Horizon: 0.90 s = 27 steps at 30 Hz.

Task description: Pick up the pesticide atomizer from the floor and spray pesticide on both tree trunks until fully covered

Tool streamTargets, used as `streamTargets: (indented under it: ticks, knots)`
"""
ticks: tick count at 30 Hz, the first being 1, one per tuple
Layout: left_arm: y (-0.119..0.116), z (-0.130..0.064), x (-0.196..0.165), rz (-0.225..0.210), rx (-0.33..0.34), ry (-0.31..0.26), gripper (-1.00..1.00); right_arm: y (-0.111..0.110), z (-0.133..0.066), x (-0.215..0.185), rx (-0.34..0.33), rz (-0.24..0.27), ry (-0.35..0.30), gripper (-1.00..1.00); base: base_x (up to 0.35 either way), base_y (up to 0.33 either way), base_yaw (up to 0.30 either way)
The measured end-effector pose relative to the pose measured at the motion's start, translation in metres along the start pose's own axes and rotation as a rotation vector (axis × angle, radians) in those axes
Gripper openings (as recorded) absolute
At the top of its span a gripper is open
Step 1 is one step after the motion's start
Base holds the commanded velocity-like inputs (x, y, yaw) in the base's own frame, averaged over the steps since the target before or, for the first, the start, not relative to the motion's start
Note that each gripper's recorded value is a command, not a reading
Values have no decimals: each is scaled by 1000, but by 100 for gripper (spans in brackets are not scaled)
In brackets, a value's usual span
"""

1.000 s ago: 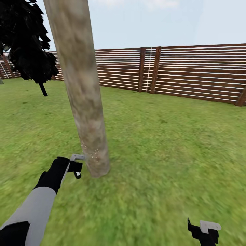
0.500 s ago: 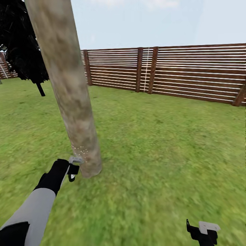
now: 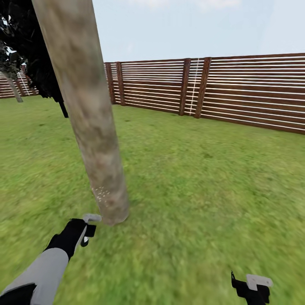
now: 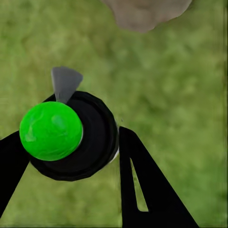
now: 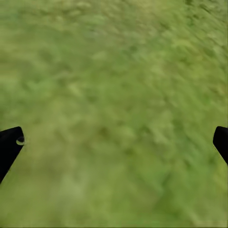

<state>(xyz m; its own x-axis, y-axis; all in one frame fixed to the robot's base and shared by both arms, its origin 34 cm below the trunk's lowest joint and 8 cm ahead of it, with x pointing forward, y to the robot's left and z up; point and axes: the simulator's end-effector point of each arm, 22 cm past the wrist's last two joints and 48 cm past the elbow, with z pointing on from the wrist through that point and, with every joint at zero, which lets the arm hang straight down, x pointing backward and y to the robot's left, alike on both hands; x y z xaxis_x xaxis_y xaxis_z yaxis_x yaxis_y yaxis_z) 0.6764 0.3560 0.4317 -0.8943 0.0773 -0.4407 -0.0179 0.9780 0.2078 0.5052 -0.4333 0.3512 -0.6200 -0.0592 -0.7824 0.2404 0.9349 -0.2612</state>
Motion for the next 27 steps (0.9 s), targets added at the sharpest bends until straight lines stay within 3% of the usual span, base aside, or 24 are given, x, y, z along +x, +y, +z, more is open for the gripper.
streamTargets:
  ticks: [2,3,10,21,27]
  knots:
    - [-28,0,3,-1,37,8,-100,-1,0,0,1,-1,0,100,274,-131,3]
    - [-31,-1,3,4,38,8,-100,-1,0,0,1,-1,0,100,221,-186,1]
    - [-26,2,10,2,32,24,-100,-1,0,0,0,-1,-1,100,150,-225,6]
    - [-36,4,17,2,47,32,-100,0,0,0,0,0,0,100,2,-21,257]
    - [-42,3,16,2,55,29,-100,0,0,0,0,-1,-1,100,-94,-231,27]
